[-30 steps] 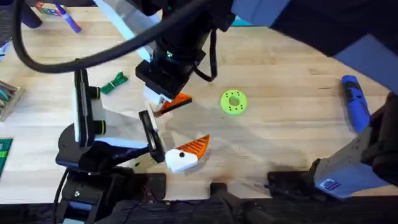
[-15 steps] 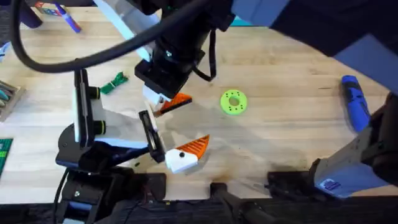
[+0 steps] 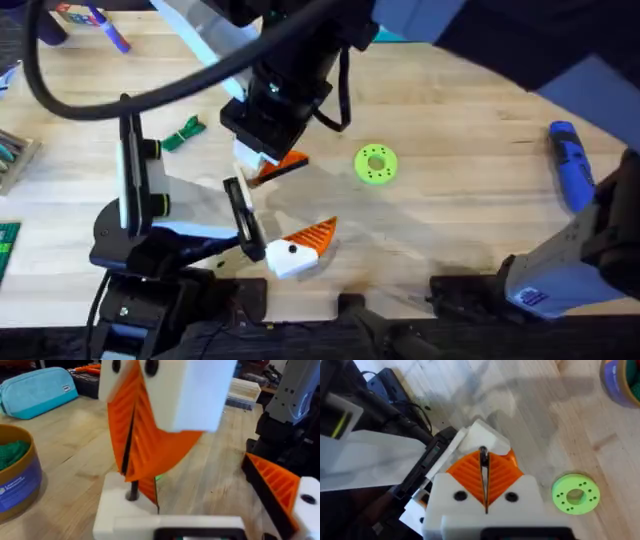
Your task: Pick up the gripper from the table and insert it into the empty holder that is missing its gripper. Then pick up a screw, insert it into the mounting hole, and use the screwdriver to tighten it. Finally, clean up the table by picking up the vegetable and placing it into the bucket.
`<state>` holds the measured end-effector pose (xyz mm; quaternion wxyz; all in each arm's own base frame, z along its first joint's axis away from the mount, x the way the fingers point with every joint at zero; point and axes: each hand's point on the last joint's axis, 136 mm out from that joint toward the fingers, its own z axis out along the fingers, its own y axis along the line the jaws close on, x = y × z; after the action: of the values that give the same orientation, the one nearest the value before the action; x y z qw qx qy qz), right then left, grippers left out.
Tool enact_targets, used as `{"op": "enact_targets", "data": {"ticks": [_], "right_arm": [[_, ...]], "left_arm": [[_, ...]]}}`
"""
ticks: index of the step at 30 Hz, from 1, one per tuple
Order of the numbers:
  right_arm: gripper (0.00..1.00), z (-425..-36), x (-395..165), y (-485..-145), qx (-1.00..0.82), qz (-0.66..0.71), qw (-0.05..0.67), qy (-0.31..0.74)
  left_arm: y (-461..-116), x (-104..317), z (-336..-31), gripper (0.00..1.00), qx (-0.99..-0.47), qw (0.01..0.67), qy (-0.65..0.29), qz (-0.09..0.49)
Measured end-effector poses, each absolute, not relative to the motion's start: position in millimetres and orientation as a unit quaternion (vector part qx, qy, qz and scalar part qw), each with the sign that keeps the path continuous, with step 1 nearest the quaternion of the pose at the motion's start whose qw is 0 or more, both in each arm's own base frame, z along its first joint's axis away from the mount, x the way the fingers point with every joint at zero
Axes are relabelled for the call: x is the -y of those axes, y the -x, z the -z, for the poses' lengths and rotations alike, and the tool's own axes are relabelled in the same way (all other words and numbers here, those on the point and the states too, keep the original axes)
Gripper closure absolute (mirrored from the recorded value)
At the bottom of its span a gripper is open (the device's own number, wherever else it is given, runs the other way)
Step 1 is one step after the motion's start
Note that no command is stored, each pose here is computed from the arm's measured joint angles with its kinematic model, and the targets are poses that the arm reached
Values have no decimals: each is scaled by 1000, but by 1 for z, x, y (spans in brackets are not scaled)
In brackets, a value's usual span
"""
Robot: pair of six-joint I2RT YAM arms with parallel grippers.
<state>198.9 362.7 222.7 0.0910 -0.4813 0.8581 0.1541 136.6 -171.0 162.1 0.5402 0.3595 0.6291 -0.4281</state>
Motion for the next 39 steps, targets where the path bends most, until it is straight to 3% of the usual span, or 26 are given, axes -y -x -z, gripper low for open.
{"op": "enact_targets", "data": {"ticks": [39], "right_arm": [[989,-210,-369,-202,-859,-152,81,482]], "left_arm": [[-136,171,-162,9,-632,537,-356,432]]}}
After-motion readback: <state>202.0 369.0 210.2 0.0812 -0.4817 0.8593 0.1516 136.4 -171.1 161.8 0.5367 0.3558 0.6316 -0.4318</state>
